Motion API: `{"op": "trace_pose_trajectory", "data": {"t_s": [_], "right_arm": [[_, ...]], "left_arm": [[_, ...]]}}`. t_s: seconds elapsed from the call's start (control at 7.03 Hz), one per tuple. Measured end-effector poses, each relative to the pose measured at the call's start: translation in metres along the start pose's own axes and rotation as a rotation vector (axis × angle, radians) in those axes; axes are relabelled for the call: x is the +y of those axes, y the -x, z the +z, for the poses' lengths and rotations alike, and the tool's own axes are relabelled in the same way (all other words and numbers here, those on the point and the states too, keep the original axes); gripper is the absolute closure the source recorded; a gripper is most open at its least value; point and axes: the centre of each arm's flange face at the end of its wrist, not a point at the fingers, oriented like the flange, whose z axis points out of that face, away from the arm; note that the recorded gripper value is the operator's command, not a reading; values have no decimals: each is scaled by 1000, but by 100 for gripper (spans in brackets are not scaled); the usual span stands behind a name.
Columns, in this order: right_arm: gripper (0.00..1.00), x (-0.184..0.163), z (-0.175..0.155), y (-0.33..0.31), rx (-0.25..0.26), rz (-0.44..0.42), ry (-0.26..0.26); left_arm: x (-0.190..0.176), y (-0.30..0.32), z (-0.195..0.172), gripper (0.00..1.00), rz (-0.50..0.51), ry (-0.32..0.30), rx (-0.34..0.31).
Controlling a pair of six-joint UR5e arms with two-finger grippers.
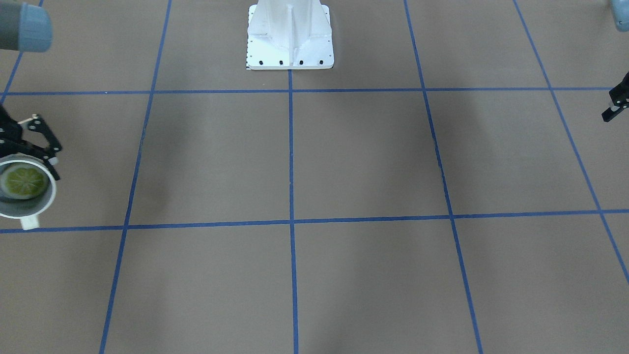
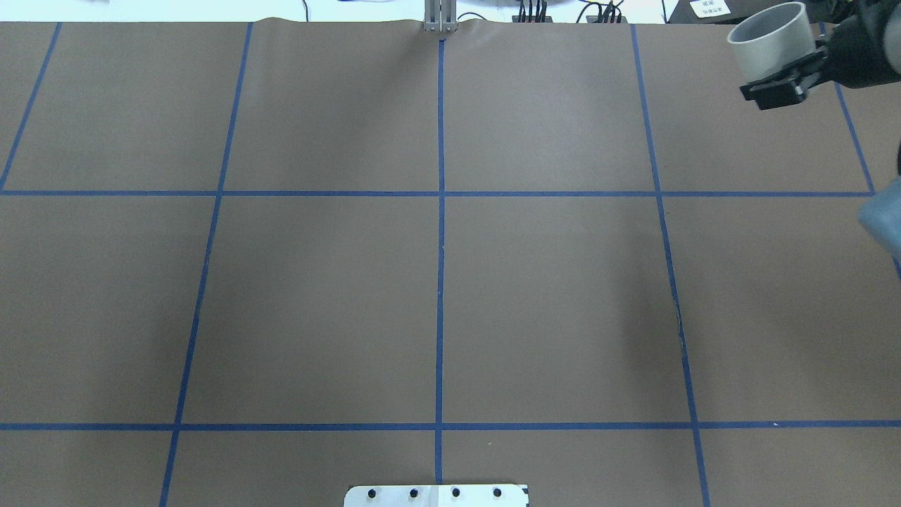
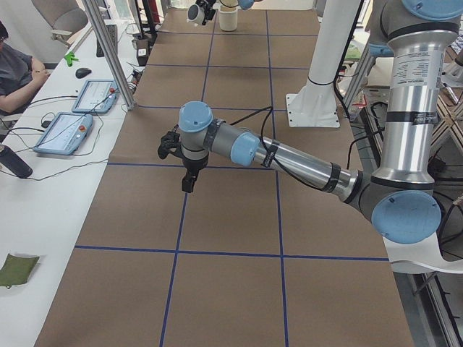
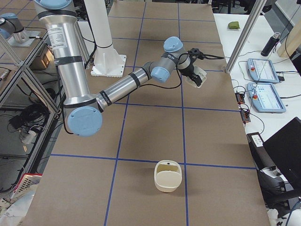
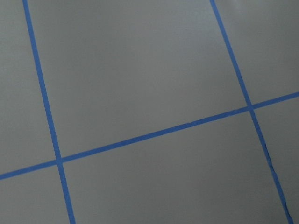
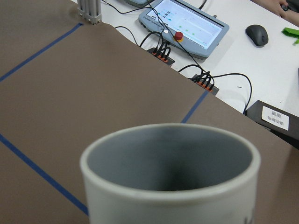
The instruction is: Left arm hands cup to right arm to dump lemon
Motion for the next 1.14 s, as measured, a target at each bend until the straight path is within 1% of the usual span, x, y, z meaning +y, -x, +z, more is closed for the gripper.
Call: {"op": "trace_pose_trajectory", "data": {"t_s": [0.14,0.28,0.43,0.57,0.85,1.0,1.14], "right_arm": [[76,33,-22,-30,-19,56,-32],[77,63,-37,-44,-32,114,-80],[86,92,-50,-53,-42,184,-129],[86,125,-62,-60,-51,255,-156],[87,183,-79,-75,-62,419,-151],[87,204,-84,-80,-70,506,-162],[87,227,-85,-88,-88,597,-191]], "left_arm": [[0,1,3,0,-12,9,5],[1,3,6,0,-23,17,8],[1,6,9,0,-30,24,9],[0,8,12,0,-34,29,9],[-2,10,18,0,-38,39,11],[-2,11,20,0,-39,42,11],[-2,11,20,0,-40,43,12]]}}
